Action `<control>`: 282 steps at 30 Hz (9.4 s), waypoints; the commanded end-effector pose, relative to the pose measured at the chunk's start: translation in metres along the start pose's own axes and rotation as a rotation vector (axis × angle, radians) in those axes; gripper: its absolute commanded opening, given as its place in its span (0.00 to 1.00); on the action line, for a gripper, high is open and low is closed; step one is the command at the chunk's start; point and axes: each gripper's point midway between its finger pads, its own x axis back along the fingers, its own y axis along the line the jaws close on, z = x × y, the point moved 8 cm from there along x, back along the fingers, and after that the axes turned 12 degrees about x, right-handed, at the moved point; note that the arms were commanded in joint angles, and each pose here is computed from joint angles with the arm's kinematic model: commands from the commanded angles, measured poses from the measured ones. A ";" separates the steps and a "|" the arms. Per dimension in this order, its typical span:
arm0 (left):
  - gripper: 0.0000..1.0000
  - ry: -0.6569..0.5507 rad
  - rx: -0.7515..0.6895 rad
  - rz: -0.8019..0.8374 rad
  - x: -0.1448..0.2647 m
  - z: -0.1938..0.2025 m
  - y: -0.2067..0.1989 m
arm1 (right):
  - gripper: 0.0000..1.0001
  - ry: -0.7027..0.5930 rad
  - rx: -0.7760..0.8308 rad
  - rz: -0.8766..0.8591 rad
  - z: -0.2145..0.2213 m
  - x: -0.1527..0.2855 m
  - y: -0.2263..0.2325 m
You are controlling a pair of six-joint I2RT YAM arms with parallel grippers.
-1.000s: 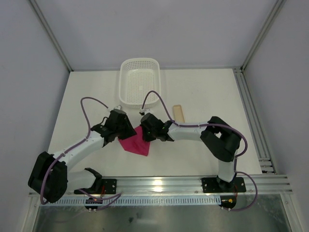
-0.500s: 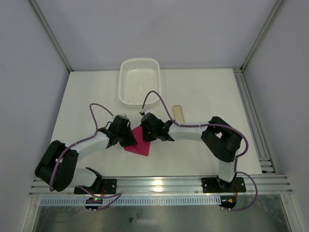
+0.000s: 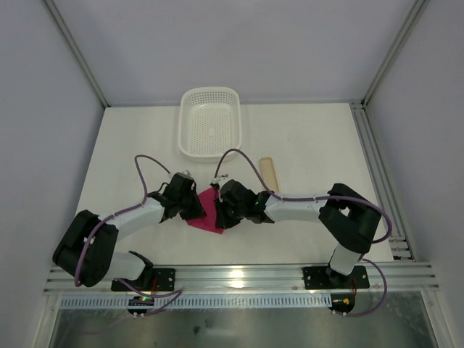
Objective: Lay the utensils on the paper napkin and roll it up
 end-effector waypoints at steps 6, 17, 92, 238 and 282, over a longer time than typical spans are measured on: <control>0.18 -0.013 0.005 -0.120 -0.009 0.005 0.024 | 0.14 -0.005 0.014 -0.105 0.013 -0.004 0.013; 0.18 -0.030 0.009 -0.154 -0.008 0.005 0.028 | 0.14 -0.042 0.045 -0.067 -0.003 0.012 0.015; 0.15 0.003 0.153 -0.128 -0.001 0.030 0.037 | 0.04 0.060 -0.055 0.296 -0.047 -0.025 -0.002; 0.00 -0.075 0.076 0.366 0.068 -0.001 -0.047 | 0.04 -0.069 -0.180 0.168 0.020 -0.049 -0.009; 0.00 -0.051 0.061 0.434 0.063 0.020 -0.042 | 0.04 -0.176 -0.273 -0.024 0.003 -0.027 -0.009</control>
